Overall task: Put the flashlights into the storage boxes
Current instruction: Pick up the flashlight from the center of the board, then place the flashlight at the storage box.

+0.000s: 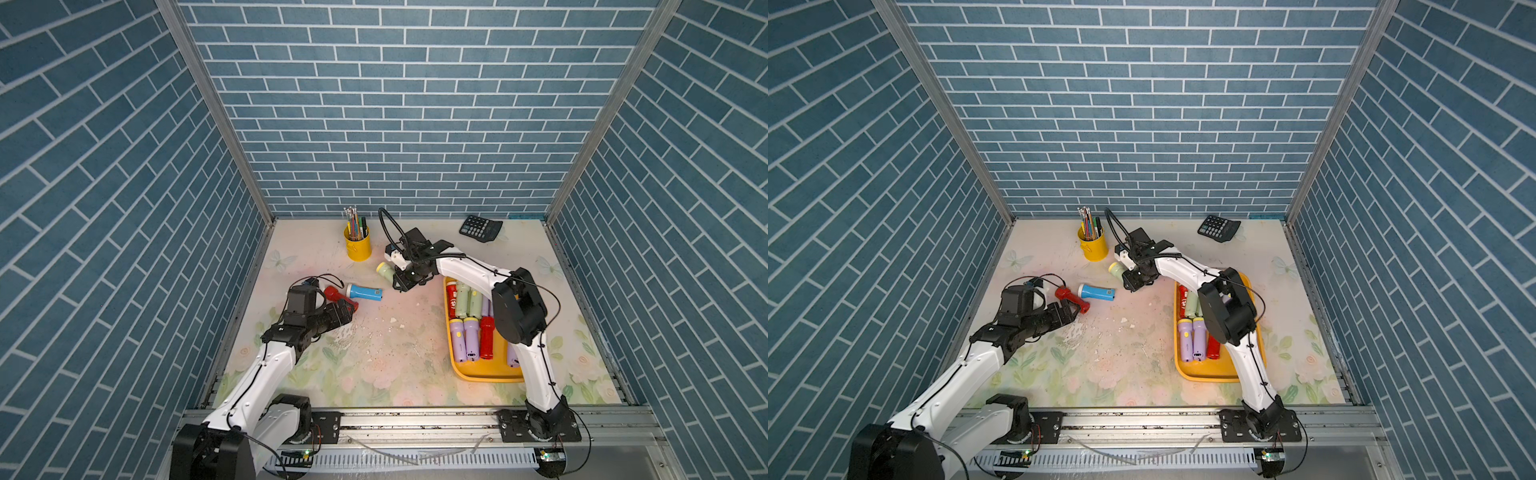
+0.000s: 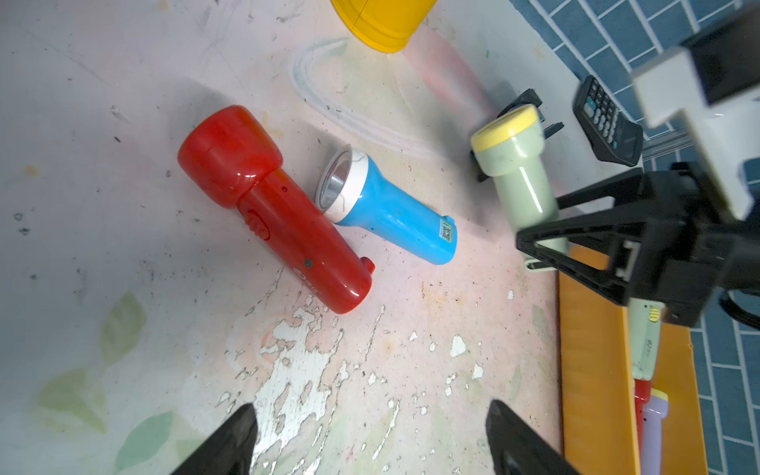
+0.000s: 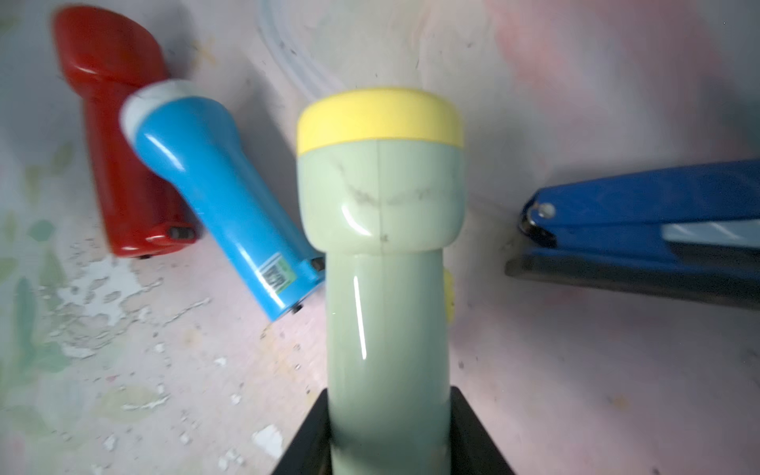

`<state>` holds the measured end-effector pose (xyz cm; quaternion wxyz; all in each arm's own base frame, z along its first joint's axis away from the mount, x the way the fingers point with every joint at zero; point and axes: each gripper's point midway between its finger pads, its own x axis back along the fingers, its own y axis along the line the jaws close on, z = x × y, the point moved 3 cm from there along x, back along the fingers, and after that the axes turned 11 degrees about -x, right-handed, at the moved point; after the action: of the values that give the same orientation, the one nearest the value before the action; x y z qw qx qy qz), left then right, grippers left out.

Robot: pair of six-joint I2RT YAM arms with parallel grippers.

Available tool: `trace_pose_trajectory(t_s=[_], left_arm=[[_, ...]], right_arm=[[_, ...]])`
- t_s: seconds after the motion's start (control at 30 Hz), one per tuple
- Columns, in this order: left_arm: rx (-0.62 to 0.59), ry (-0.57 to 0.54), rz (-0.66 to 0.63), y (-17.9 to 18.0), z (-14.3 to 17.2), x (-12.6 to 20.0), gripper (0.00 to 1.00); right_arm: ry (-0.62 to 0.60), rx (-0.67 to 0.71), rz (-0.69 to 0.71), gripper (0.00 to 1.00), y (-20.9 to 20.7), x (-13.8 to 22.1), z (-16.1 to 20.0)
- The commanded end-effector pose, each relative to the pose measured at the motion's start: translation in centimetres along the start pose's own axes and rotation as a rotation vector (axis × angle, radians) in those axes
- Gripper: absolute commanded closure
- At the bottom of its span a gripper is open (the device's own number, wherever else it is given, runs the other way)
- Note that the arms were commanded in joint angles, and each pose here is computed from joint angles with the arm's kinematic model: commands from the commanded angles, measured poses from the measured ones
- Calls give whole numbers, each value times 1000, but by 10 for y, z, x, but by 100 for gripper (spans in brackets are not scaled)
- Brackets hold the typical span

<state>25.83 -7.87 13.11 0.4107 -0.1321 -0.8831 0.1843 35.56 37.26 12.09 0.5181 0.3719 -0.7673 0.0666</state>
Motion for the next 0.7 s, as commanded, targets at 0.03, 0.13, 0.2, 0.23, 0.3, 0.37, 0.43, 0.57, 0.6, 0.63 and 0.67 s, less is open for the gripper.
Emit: trace_pose_trajectory(t_s=[0.03, 0.13, 0.2, 0.23, 0.3, 0.37, 0.43, 0.57, 0.6, 0.63, 0.67], left_arm=[[-47, -71, 78, -21, -20, 10, 14], [-72, -89, 119, -35, -23, 11, 14], [-100, -89, 143, -46, -24, 9, 14], [-119, -89, 155, -53, -24, 8, 15], [-151, -85, 175, -65, -23, 5, 15], [-182, -79, 196, -78, -22, 1, 15], [-213, -66, 213, -90, -20, -4, 15], [-284, -43, 231, -114, -13, -15, 15], [-293, -41, 243, -120, -11, -18, 15], [-304, -36, 257, -127, -9, -21, 16], [-311, -29, 268, -133, -8, -25, 16]], right_arm=[[-192, -78, -35, 75, 13, 51, -9], [-242, -166, -47, 77, 11, 70, 10], [-281, -228, -61, 77, 8, 83, 23], [-298, -259, -69, 77, 6, 90, 31], [-319, -320, -75, 78, 0, 101, 46], [-329, -383, -62, 78, -8, 111, 64], [-338, -434, -51, 79, -15, 119, 81], [-342, -529, -20, 80, -28, 133, 116], [-341, -550, -10, 80, -31, 135, 124], [-340, -577, 4, 80, -35, 138, 133], [-339, -603, 18, 80, -39, 140, 141]])
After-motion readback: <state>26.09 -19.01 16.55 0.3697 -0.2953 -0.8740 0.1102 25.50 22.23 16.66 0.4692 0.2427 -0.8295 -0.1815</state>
